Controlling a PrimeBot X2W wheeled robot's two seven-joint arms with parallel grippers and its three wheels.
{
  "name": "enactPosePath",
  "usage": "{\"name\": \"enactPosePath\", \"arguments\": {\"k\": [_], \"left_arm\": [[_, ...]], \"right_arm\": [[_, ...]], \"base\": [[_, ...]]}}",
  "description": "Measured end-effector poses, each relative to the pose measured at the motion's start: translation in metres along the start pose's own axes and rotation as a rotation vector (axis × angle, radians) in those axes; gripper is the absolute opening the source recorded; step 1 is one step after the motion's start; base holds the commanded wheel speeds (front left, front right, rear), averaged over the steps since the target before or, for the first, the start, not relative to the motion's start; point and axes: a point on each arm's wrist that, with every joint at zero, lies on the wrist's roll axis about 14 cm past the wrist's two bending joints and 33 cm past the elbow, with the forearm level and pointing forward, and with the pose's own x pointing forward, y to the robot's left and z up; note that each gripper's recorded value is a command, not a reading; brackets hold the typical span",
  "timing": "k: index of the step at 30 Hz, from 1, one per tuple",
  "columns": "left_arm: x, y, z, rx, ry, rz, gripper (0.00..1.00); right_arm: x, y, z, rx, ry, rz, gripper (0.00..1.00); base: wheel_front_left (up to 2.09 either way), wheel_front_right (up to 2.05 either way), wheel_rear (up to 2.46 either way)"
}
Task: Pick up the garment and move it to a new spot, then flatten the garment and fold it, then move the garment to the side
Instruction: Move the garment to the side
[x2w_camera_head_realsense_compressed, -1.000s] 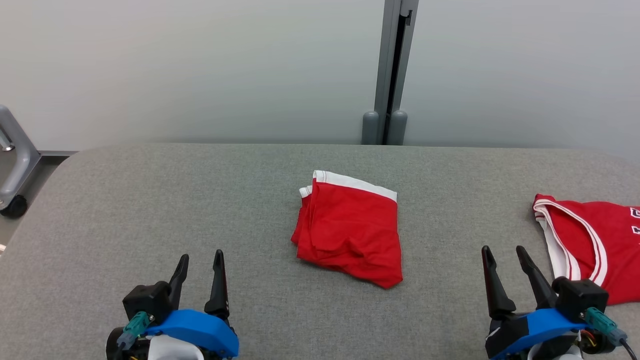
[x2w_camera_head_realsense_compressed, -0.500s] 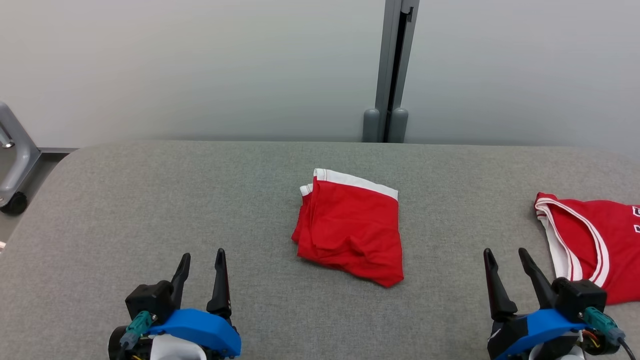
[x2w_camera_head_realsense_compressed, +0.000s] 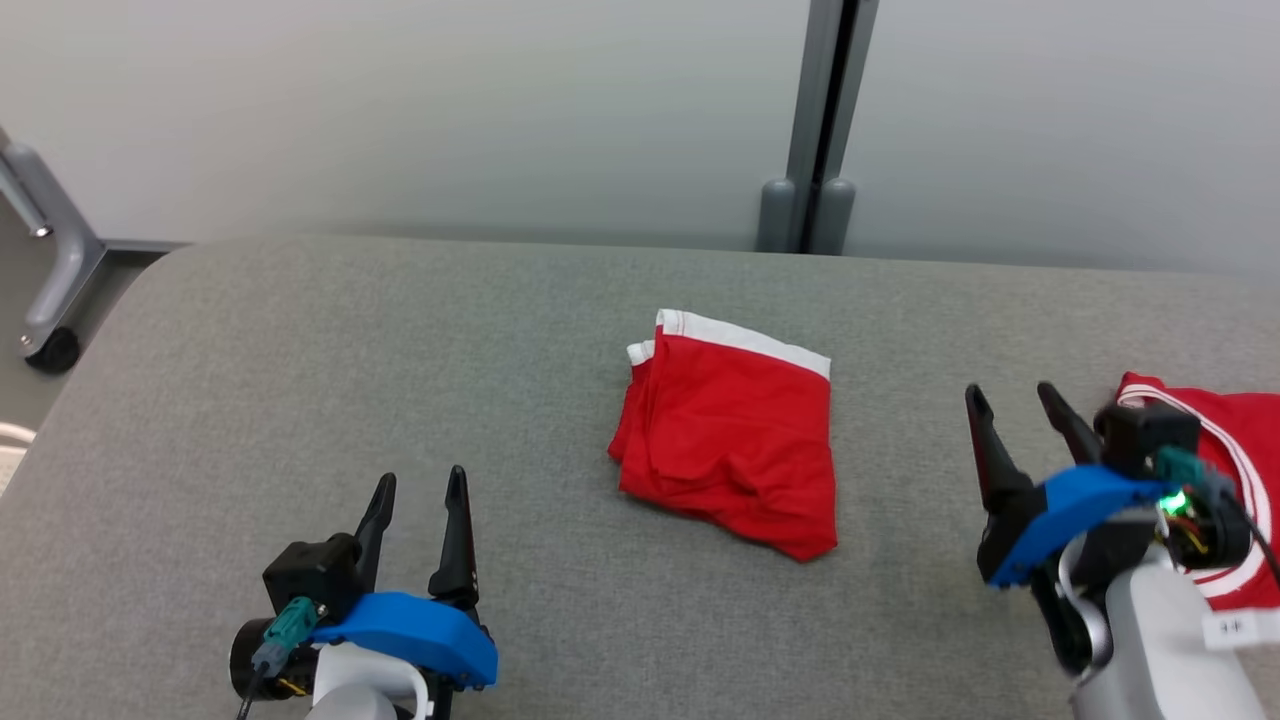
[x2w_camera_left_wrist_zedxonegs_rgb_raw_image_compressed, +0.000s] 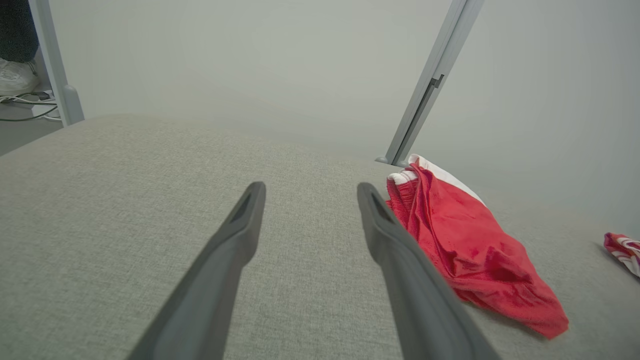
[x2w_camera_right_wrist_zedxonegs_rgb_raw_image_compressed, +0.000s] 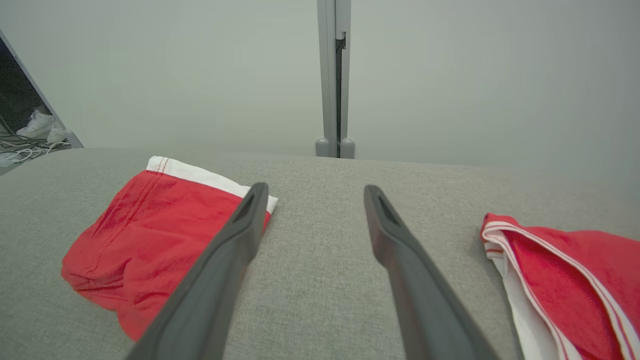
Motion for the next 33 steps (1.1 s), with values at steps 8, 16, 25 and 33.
{"name": "enactPosePath", "arguments": {"k": [8, 16, 25, 33], "left_arm": [[0.005, 0.012, -0.003, -0.044, 0.006, 0.049, 1.00], [0.007, 0.030, -0.003, -0.067, 0.000, 0.111, 1.00], [0.007, 0.055, 0.005, -0.052, -0.025, 0.183, 1.00], [0.010, 0.056, 0.003, -0.043, -0.022, 0.184, 1.00]], "right_arm": [[0.053, 0.020, -0.010, 0.017, 0.171, 0.047, 1.00], [0.074, 0.054, -0.072, 0.062, 0.453, 0.129, 1.00], [0.072, 0.075, -0.126, 0.053, 0.662, 0.187, 1.00], [0.079, 0.086, -0.131, 0.033, 0.677, 0.221, 0.08]], "base": [[0.00, 0.00, 0.00], [0.00, 0.00, 0.00], [0.00, 0.00, 0.00], [0.00, 0.00, 0.00]]}}
